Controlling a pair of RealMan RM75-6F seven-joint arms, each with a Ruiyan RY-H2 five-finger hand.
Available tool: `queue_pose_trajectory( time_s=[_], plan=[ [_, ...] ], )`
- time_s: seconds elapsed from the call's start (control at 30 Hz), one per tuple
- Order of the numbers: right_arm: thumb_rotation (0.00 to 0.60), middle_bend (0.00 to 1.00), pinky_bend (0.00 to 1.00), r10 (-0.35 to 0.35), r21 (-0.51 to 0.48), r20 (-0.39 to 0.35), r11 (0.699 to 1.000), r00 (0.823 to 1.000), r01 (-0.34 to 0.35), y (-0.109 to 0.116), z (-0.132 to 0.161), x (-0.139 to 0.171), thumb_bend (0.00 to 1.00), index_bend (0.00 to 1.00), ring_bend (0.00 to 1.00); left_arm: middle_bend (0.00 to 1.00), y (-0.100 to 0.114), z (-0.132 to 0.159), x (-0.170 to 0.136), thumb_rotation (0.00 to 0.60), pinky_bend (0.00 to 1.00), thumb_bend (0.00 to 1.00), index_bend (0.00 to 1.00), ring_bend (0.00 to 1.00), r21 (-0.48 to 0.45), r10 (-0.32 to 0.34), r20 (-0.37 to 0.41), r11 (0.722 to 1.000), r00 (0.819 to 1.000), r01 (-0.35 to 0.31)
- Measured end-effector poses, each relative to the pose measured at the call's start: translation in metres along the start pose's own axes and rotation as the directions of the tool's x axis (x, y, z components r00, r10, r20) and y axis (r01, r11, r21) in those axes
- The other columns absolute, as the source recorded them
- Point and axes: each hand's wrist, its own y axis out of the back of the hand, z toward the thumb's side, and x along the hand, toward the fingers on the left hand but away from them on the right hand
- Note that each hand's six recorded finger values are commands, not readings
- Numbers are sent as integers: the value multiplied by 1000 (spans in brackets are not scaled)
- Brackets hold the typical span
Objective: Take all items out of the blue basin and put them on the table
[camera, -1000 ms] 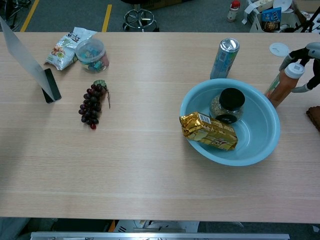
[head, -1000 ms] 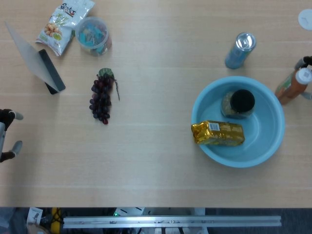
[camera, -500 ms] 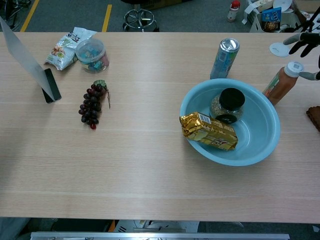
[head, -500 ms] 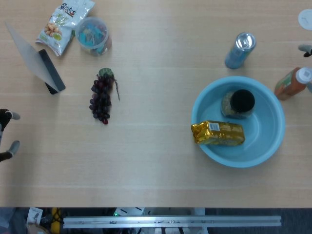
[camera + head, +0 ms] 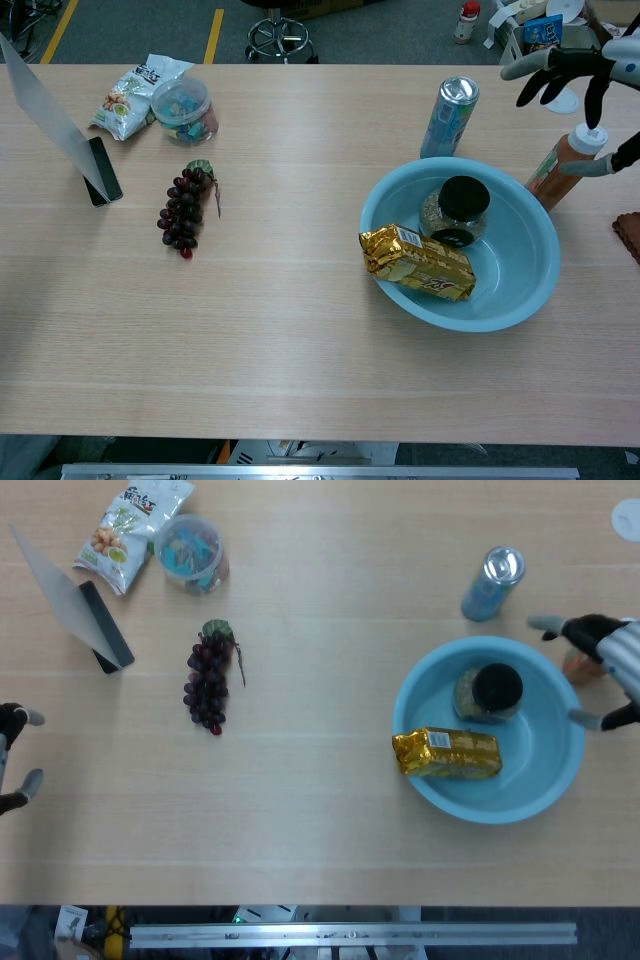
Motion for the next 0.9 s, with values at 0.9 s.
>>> queue_pose_trajectory(
  time_s=[0.9],
  plan=[
    [600,283,484,226,130,-141,969,964,-208,-81,91,-67,0,129,268,310,-3,-23,-12,600,319,270,313,247,-30,0,-39,1000,999,-1]
  ],
)
